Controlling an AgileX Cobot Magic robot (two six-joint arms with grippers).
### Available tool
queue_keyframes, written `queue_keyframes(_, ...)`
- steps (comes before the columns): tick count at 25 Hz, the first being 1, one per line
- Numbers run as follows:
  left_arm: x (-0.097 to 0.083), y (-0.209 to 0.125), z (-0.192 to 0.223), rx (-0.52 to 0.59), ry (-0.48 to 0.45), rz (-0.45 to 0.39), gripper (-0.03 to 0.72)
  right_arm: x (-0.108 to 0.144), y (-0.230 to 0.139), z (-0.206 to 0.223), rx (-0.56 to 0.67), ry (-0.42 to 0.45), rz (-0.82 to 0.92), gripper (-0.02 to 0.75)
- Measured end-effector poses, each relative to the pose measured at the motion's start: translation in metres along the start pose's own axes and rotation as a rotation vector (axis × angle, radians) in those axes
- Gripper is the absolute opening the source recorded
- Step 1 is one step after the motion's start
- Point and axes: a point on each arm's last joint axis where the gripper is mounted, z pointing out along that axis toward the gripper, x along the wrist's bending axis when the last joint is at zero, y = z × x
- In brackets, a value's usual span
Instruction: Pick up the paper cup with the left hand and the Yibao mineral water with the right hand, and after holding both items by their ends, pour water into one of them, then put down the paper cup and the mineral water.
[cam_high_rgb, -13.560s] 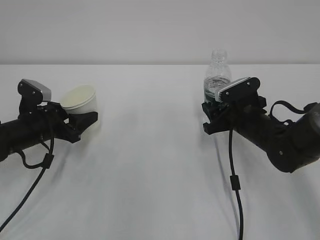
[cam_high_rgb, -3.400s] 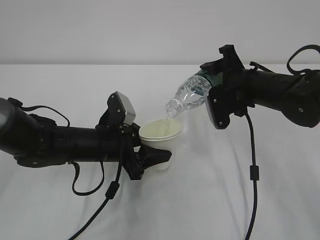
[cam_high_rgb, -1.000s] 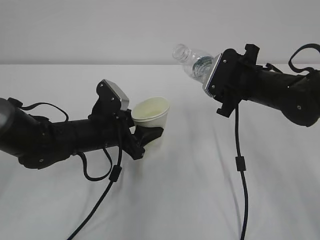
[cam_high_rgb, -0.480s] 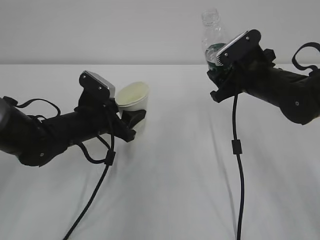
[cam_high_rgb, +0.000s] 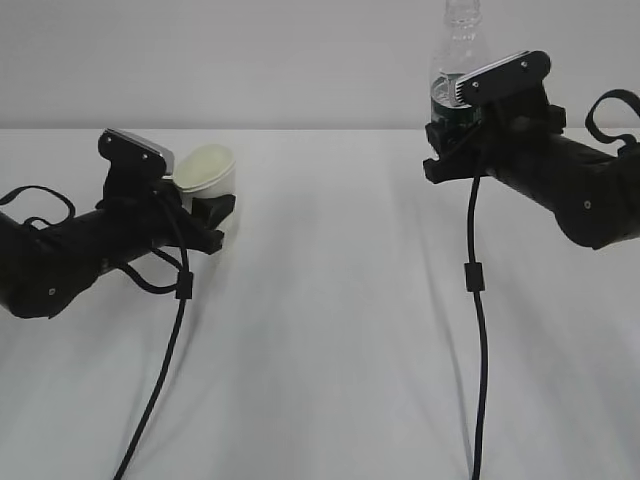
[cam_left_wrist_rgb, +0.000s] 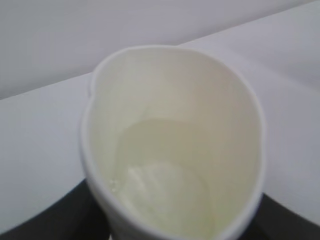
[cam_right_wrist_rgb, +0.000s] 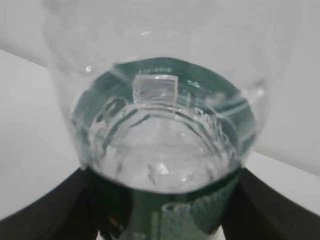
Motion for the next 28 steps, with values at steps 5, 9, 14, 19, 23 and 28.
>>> queue_keyframes(5, 0.019, -0.001, -0.003, -0.003, 0.075, -0.036, 0.413, -0.003, -0.005, 0.003, -0.013, -0.05, 0.062, 0.477)
queue_keyframes(9, 0.032, -0.002, -0.006, -0.002, 0.127, -0.061, 0.426, -0.004, -0.014, 0.007, -0.009, -0.082, 0.095, 0.476)
queue_keyframes(14, 0.045, -0.005, -0.01, 0.013, 0.173, -0.08, 0.44, -0.001, -0.031, 0.013, -0.007, -0.107, 0.108, 0.476)
queue_keyframes(19, 0.054, -0.006, -0.012, 0.015, 0.214, -0.096, 0.444, 0.001, -0.045, 0.018, -0.007, -0.133, 0.122, 0.476)
queue_keyframes(23, 0.057, -0.018, -0.011, 0.041, 0.248, -0.11, 0.447, 0.001, -0.05, 0.019, -0.009, -0.144, 0.125, 0.476)
queue_keyframes(28, 0.056, -0.034, -0.008, 0.028, 0.251, -0.11, 0.448, -0.001, -0.055, 0.02, 0.007, -0.178, 0.157, 0.476)
